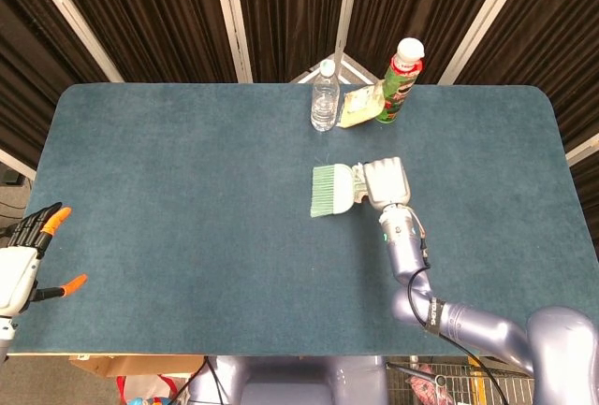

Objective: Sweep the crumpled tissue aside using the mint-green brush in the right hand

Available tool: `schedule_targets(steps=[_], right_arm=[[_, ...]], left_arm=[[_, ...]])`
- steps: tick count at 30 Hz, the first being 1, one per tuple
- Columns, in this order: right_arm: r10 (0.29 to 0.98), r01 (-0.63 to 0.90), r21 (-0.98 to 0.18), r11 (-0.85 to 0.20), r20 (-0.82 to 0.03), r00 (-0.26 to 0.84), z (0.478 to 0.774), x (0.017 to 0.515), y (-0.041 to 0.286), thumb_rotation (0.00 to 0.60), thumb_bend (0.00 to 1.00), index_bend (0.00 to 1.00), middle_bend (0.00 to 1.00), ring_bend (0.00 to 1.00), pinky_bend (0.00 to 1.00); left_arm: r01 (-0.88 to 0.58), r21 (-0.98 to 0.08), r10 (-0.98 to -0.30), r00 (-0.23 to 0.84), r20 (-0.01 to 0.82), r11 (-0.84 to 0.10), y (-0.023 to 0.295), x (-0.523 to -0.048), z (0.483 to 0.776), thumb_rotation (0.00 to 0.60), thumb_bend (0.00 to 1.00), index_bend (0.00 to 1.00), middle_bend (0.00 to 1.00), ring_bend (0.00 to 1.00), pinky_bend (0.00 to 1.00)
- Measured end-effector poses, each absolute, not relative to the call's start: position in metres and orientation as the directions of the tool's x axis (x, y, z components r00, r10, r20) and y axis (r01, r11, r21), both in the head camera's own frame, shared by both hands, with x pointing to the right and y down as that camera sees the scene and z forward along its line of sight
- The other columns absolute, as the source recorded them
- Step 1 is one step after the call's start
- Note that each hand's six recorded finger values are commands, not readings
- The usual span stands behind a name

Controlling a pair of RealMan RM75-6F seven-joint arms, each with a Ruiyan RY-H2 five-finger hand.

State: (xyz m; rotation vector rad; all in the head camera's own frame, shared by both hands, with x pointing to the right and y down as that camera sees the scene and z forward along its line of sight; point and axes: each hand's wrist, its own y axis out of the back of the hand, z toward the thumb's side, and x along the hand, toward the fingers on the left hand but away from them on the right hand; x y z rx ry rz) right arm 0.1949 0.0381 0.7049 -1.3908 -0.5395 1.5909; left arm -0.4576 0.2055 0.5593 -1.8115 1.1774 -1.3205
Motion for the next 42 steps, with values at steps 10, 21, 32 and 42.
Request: schedule_targets(steps=[10, 21, 32, 42], right_arm=[[0.885, -0.442, -0.780, -0.443, -0.458, -0.080, 0.678, 0.262, 0.008, 0.600, 0.60, 0.75, 0.93, 0.94, 0.80], [0.897, -0.516, -0.737, -0.437, -0.398, -0.191, 0.635, 0.320, 0.001, 0.600, 0.60, 0.76, 0.93, 0.94, 0.80], [0.911, -0.397, -0.831, -0.389, -0.413, -0.028, 0.599, 0.252, 0.005, 0.600, 0.60, 0.76, 0.93, 0.94, 0.80], [0.883, -0.384, -0.818, -0.428, -0.469, 0.013, 0.632, 0.217, 0.015, 0.600, 0.60, 0.76, 0.93, 0.94, 0.80]], left_arm=[[-0.309, -0.851, -0.905, 0.120, 0.408, -0.425, 0.207, -0.455, 0.557, 0.600, 0.00, 0.00, 0.00, 0.00, 0.02], [-0.308, -0.854, -0.908, 0.126, 0.401, -0.419, 0.205, -0.454, 0.556, 0.600, 0.00, 0.00, 0.00, 0.00, 0.02], [-0.301, -0.851, -0.903, 0.142, 0.406, -0.430, 0.204, -0.448, 0.560, 0.600, 0.00, 0.00, 0.00, 0.00, 0.02], [-0.309, -0.847, -0.902, 0.136, 0.410, -0.432, 0.203, -0.450, 0.560, 0.600, 0.00, 0.00, 0.00, 0.00, 0.02]])
